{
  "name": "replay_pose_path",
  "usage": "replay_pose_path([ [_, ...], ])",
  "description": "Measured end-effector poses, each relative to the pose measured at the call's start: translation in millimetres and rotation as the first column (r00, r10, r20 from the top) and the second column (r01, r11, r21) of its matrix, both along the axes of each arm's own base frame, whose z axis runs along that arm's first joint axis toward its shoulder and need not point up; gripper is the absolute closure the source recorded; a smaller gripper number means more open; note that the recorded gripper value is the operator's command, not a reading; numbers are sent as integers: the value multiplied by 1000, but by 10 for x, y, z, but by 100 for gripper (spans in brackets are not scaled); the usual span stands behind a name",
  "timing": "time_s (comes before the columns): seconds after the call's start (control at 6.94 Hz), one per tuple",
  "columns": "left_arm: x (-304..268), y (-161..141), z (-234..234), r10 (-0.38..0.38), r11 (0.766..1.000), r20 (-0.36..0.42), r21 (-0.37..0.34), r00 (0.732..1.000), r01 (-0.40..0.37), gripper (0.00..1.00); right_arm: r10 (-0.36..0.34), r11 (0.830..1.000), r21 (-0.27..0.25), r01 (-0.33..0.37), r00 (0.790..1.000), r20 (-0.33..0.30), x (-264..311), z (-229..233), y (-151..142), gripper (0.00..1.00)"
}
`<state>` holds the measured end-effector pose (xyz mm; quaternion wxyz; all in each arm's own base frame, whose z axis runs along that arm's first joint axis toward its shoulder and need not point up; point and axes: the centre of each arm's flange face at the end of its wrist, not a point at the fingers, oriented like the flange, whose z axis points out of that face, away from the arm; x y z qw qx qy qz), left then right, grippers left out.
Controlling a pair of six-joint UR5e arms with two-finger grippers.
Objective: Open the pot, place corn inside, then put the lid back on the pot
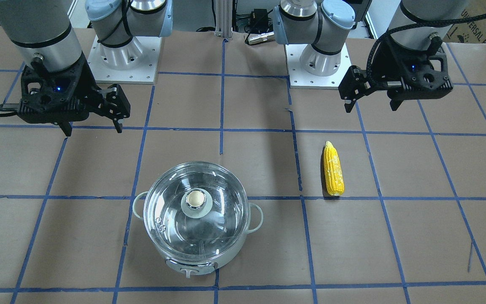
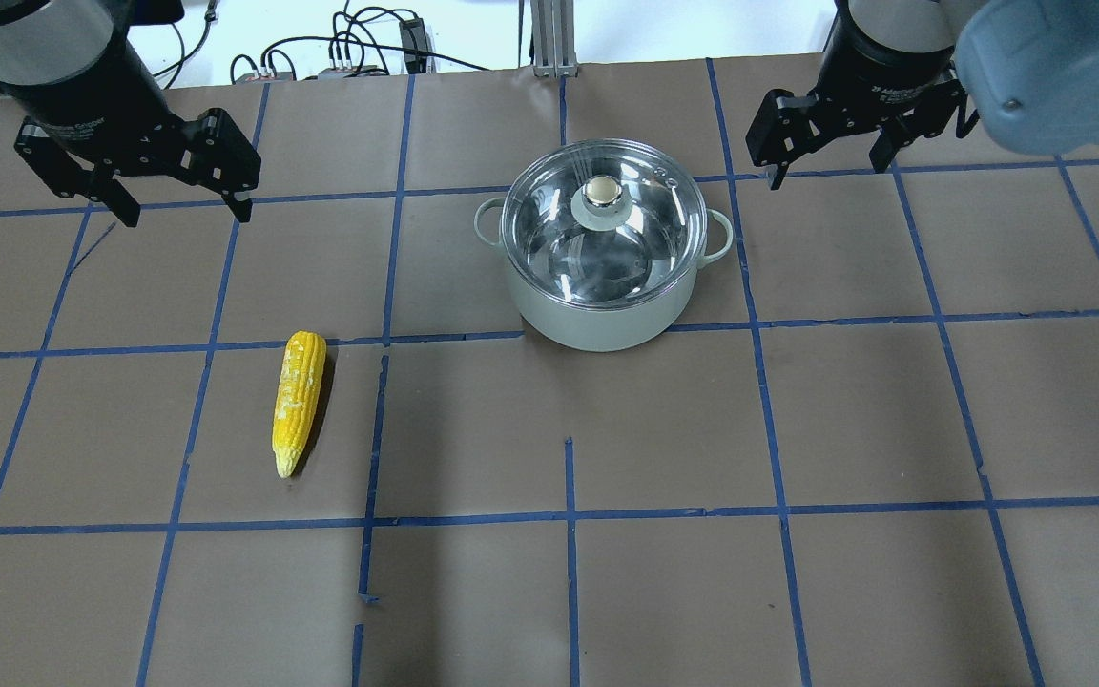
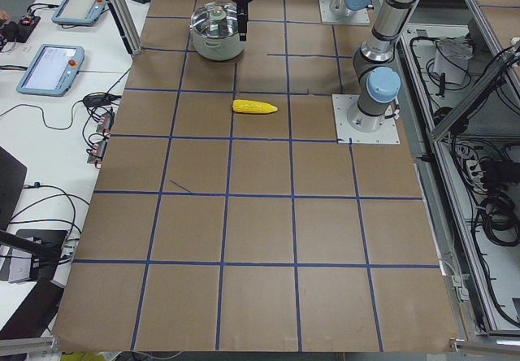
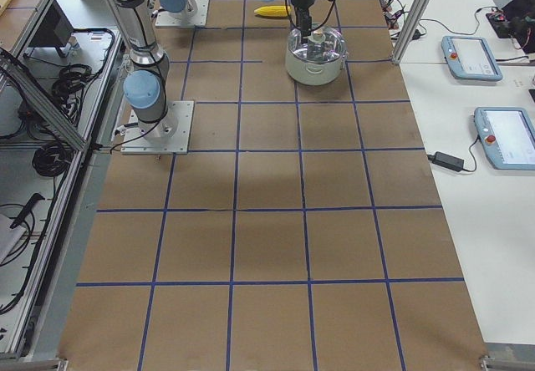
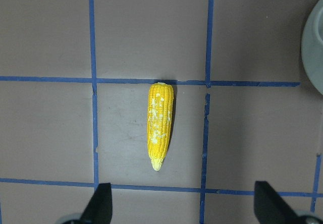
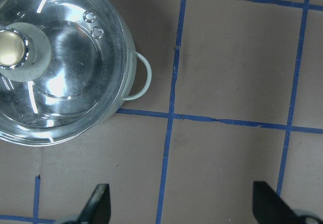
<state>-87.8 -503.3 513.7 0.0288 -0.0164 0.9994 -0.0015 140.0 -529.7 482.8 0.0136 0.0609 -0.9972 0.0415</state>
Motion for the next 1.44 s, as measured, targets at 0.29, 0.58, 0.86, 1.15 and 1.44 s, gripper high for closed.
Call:
replay_pose_path([
  [0.29,-6,2,-13,-1,1000,-1,2,1000,1,0,-3,1000,-3,3,1000,0,-12,22,1,1],
  [0.58,-10,-3,-10,-1,1000,-2,1,1000,1,0,-9,1000,-3,9,1000,1,-14,22,6,2],
  [0.86,-12,-6,-25,-1,1000,-5,3,1000,1,0,-16,1000,-10,16,1000,4,2,-5,-34,2],
  [1.15,-15,-7,-52,-2,1000,-8,8,1000,2,0,-16,999,-33,17,1000,16,235,-100,-199,4],
  [1.44,-15,-7,-76,-4,1000,-9,12,1000,4,0,3,998,-64,-2,1000,22,968,-222,-605,5],
])
